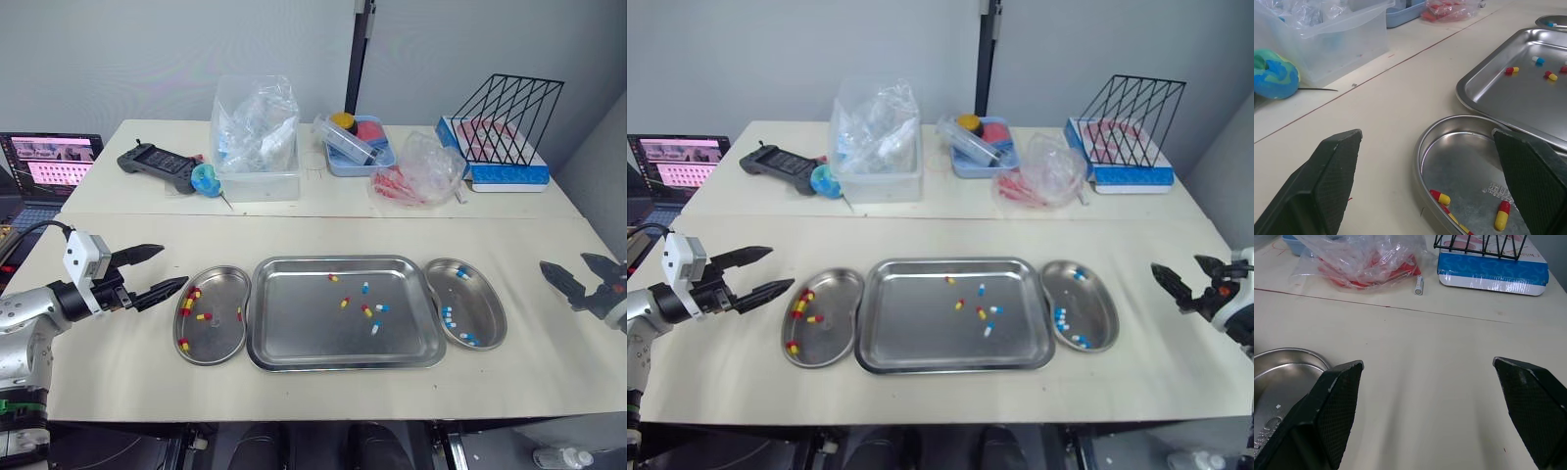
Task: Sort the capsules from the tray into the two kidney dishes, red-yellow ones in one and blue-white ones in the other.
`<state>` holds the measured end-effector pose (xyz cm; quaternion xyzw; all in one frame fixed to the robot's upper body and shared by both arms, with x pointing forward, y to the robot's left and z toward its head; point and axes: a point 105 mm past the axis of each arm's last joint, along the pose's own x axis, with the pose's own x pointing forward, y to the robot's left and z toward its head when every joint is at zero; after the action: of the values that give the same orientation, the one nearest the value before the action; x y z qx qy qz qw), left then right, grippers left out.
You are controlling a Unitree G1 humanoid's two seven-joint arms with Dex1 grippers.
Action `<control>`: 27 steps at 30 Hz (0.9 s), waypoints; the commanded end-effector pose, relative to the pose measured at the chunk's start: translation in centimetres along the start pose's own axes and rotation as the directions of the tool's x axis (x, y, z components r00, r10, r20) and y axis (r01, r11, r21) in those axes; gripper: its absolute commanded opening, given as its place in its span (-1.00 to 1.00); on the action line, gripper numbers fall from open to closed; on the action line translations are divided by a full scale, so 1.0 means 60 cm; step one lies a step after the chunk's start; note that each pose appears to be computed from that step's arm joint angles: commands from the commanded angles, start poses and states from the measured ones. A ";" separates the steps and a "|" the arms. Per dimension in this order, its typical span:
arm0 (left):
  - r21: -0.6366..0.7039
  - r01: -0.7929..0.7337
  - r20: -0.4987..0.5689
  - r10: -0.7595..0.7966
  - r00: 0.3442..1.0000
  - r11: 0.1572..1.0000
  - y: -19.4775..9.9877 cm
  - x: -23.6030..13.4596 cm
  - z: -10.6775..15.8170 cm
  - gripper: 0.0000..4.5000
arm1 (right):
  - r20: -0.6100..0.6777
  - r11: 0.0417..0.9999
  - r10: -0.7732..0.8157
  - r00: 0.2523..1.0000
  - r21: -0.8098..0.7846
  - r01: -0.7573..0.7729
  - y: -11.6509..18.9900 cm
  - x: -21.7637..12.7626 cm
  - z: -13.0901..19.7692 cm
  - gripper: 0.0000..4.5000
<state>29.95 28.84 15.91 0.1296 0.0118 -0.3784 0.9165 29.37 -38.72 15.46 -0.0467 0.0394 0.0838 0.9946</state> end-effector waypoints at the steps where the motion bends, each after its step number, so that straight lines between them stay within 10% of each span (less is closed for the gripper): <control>1: 0.061 -0.007 0.023 0.006 1.000 0.998 0.007 -0.002 0.023 1.00 | 0.040 0.999 -0.009 0.999 -0.049 0.011 -0.009 -0.004 0.026 0.99; 11: 0.040 0.010 0.035 -0.011 0.999 0.999 0.003 0.001 0.035 1.00 | -0.005 0.996 0.076 0.997 -0.046 -0.076 -0.005 -0.003 0.034 0.99; 27: -0.050 0.395 0.001 -0.396 0.918 0.917 -0.199 0.205 0.077 1.00 | -0.071 0.983 0.171 0.983 -0.047 -0.175 0.030 -0.005 0.038 0.99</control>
<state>29.86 11.58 15.48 0.0890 0.0617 -0.5631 0.8193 29.12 -36.47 15.65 -0.0565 0.1030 0.1766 0.9772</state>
